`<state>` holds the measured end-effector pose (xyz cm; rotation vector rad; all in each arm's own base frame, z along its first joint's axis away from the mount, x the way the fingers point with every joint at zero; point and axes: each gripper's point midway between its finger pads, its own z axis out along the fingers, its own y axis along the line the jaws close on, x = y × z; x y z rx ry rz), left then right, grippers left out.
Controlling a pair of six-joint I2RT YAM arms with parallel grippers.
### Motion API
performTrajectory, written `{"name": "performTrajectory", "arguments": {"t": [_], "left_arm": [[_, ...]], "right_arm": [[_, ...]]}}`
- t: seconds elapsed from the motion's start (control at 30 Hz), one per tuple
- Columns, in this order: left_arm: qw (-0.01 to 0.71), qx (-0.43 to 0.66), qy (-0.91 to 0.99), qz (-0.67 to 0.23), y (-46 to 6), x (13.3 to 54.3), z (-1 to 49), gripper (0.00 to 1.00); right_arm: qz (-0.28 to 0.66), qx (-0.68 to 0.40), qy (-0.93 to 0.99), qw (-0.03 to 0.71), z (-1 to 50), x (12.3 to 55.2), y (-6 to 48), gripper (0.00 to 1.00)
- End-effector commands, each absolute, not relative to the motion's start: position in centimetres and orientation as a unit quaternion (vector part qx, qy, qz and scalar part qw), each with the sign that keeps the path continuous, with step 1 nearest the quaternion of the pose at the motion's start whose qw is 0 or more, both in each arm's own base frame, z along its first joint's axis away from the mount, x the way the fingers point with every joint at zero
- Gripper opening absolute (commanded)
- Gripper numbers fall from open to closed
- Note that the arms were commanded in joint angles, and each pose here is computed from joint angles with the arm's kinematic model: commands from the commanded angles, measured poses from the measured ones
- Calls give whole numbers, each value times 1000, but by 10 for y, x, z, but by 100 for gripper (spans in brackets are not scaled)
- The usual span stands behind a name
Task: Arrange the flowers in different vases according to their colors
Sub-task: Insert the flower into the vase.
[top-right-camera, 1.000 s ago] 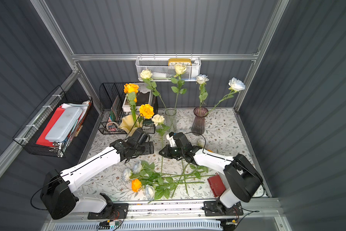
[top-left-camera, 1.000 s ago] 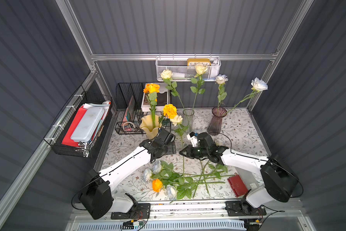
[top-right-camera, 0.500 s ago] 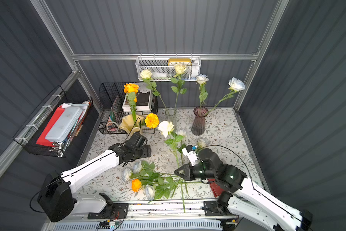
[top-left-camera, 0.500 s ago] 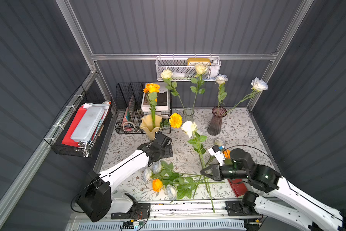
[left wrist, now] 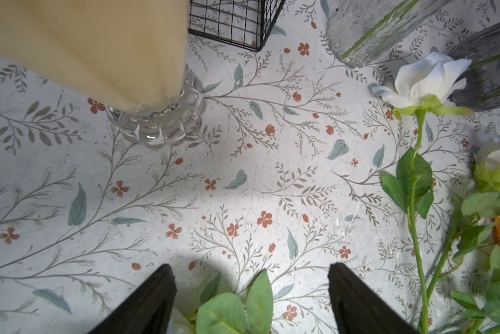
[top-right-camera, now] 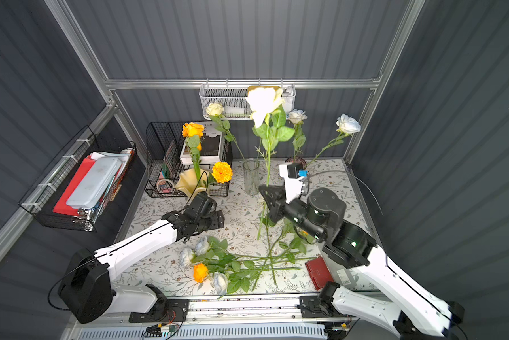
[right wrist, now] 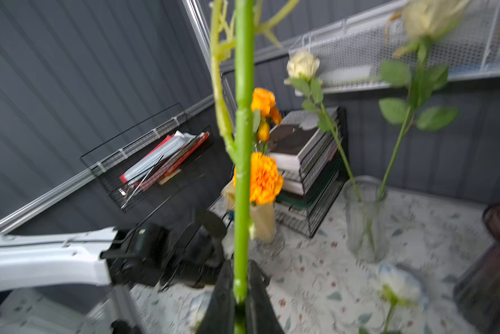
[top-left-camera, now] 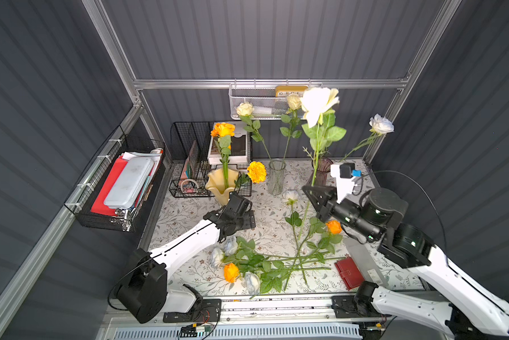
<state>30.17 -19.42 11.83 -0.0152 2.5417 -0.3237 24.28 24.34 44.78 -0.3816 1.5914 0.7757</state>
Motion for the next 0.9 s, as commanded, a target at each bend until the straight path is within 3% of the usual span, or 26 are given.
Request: {"name": "performTrajectory", "arguments": {"t": [0.0, 0.23, 0.4, 0.87], "left_arm": [[288, 3, 950, -123, -194, 303, 114, 87], [290, 4, 949, -127, -193, 304, 114, 87], [288, 4, 948, -137, -193, 301, 115, 87], [282, 4, 950, -135, -194, 300, 106, 87]], "right_arm": [[225, -152, 593, 758, 515, 292, 246, 0], [163, -123, 588, 782, 509, 402, 265, 0], [138, -111, 593, 786, 503, 456, 260, 0], [154, -103, 638, 747, 423, 530, 272, 0]]}}
